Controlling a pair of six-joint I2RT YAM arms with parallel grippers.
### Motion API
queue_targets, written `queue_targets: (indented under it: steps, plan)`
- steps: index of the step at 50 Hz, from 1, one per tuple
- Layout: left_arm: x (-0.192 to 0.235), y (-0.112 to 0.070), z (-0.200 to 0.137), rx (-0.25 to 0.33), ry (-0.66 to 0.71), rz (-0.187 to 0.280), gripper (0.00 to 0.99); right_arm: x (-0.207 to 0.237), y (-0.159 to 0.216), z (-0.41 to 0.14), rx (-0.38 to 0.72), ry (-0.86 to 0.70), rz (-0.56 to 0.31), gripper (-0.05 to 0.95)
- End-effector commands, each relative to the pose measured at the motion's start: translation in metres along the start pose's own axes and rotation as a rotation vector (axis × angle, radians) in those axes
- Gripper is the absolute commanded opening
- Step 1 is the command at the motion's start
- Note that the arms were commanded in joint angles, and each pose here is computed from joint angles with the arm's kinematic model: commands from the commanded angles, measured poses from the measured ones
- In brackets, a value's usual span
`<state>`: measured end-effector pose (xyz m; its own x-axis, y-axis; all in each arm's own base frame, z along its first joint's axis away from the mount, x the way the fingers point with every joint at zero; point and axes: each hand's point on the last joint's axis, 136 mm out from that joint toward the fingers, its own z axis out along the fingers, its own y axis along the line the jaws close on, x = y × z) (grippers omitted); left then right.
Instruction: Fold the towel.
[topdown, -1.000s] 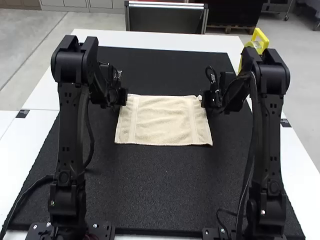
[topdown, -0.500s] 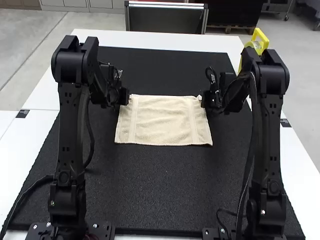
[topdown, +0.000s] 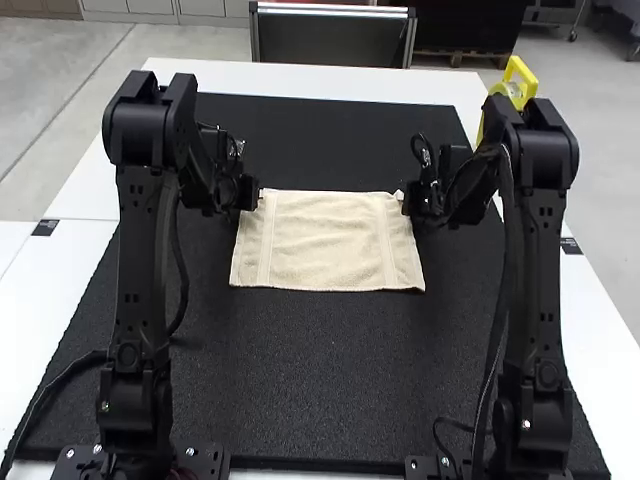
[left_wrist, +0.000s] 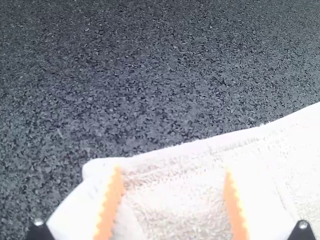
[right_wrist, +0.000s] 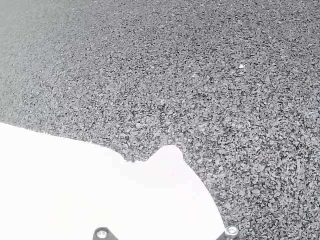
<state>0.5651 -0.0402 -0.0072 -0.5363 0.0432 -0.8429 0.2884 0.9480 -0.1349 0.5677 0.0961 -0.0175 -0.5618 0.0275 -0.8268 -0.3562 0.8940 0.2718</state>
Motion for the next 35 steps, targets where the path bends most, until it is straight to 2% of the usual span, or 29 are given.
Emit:
queue_targets:
  steps: [1, 35]
  plan:
    - [0.0245, 0.0314, 0.0046, -0.078, 0.037, -0.039, 0.028, 0.0199, 0.0050, 0.0026, -0.055, 0.037, 0.050, -0.02]
    - [0.0166, 0.0336, 0.0004, -0.081, 0.020, -0.049, 0.028, 0.0213, -0.0029, -0.0009, -0.047, 0.037, 0.074, -0.02]
